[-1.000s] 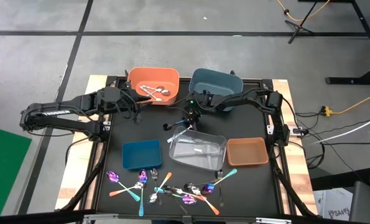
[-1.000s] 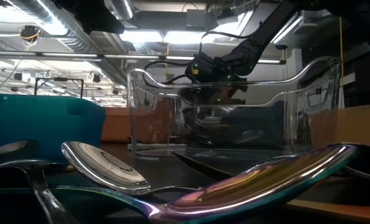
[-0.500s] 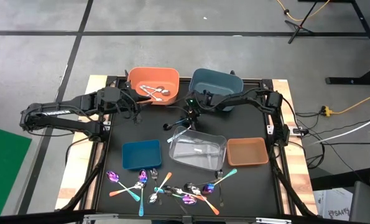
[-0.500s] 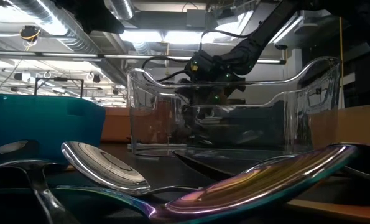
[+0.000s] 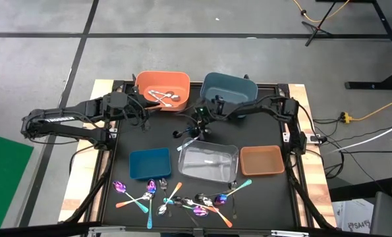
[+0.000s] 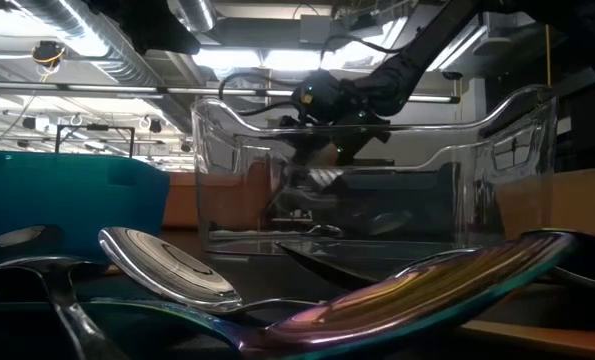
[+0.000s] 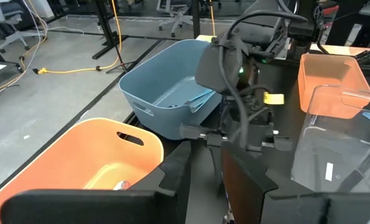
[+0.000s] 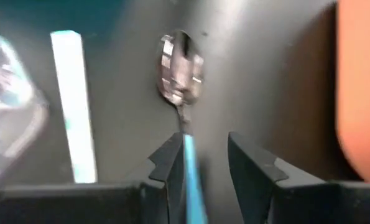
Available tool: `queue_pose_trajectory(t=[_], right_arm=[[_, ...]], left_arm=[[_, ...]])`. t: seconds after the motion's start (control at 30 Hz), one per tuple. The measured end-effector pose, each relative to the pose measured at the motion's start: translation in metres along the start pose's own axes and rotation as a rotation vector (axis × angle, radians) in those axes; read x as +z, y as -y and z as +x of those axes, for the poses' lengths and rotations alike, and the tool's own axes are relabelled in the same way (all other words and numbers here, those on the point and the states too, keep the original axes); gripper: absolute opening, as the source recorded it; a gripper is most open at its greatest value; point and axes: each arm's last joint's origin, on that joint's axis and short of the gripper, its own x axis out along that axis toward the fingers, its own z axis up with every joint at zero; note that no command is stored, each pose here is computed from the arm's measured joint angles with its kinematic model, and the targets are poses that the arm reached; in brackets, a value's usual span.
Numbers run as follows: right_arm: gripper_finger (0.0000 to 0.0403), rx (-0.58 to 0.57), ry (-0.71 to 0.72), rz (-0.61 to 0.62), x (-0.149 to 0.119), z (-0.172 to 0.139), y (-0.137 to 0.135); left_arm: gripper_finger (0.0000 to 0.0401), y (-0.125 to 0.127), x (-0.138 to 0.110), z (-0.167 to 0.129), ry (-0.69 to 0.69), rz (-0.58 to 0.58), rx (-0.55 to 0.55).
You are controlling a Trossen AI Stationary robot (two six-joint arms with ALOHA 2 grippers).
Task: Sort silverware by color (type)
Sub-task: Put the blue spoon into the light blue bin
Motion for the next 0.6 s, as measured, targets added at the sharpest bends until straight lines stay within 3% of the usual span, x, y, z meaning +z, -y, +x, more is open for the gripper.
queue_pose_trajectory(t=[0.6], right_arm=[[0.0115,0.046,-0.041,0.02,-0.014,0.013,-0.004]], left_arm=[[0.0082,0.0,0.0,0.0,-0.001,0.001,0.0]])
